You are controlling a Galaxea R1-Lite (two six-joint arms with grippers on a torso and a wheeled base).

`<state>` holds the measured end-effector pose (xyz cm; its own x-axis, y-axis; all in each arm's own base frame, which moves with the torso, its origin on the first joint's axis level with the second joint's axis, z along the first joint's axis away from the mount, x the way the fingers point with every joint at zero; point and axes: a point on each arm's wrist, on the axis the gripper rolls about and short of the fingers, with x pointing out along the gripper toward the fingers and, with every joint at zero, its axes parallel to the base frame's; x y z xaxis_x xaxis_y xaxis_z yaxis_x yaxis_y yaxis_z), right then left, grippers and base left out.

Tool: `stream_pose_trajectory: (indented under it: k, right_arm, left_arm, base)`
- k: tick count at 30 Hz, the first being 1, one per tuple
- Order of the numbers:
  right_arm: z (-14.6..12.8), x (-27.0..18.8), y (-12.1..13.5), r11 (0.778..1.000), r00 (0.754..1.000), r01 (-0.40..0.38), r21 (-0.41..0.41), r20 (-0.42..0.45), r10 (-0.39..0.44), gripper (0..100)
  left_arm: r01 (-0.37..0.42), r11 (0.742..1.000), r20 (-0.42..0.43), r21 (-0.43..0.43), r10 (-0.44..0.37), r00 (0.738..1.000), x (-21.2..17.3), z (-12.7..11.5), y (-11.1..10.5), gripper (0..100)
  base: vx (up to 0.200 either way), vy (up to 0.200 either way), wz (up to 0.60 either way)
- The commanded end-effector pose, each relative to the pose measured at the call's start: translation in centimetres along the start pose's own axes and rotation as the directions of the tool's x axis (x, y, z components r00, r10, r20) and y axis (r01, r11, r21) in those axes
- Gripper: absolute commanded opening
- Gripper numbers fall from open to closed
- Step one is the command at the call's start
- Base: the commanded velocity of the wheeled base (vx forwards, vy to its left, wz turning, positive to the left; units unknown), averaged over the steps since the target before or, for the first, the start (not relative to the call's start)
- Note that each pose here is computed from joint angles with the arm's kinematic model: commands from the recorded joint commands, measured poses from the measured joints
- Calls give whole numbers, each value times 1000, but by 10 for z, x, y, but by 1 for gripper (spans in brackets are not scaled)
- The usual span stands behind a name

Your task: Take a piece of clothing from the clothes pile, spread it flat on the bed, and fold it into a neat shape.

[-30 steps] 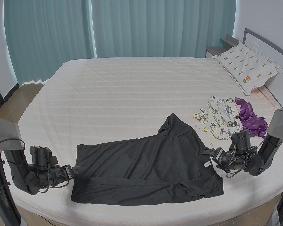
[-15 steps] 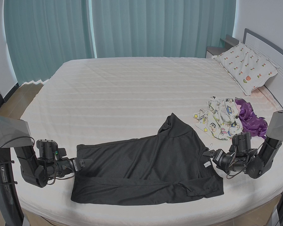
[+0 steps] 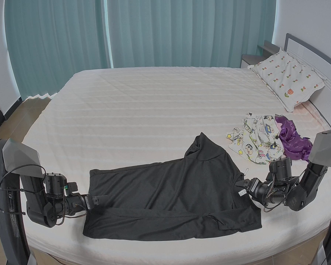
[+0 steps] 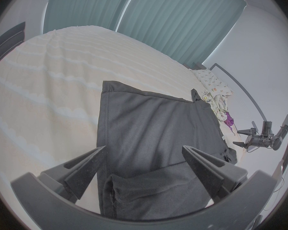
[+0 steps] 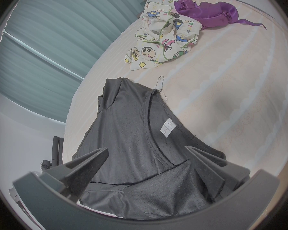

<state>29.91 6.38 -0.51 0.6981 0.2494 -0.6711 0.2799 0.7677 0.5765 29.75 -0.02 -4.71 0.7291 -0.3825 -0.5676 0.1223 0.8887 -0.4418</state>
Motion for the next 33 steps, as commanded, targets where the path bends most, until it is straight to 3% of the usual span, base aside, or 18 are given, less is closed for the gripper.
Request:
stream_pose_trajectory:
  k: [1,25,26,33]
  right_arm:
    - [-1,1,0,1000,1000,2,-2,-5,-2,100]
    - [0,0,1,1000,1000,-2,-2,-1,2,100]
    - [0,0,1,1000,1000,-2,-4,1,3,100]
    - [1,-1,1,1000,1000,-4,-6,8,4,100]
  left_arm:
    - [33,999,-39,-16,-33,999,-3,-13,1,100]
    - [46,999,-10,-14,-46,999,-3,-29,12,100]
    - [48,999,-11,-14,-48,999,-3,-29,12,0]
    - [37,999,-8,-26,-37,999,-6,-29,15,0]
  base:
    - [0,0,0]
    - [0,0,0]
    - [0,0,0]
    - [0,0,0]
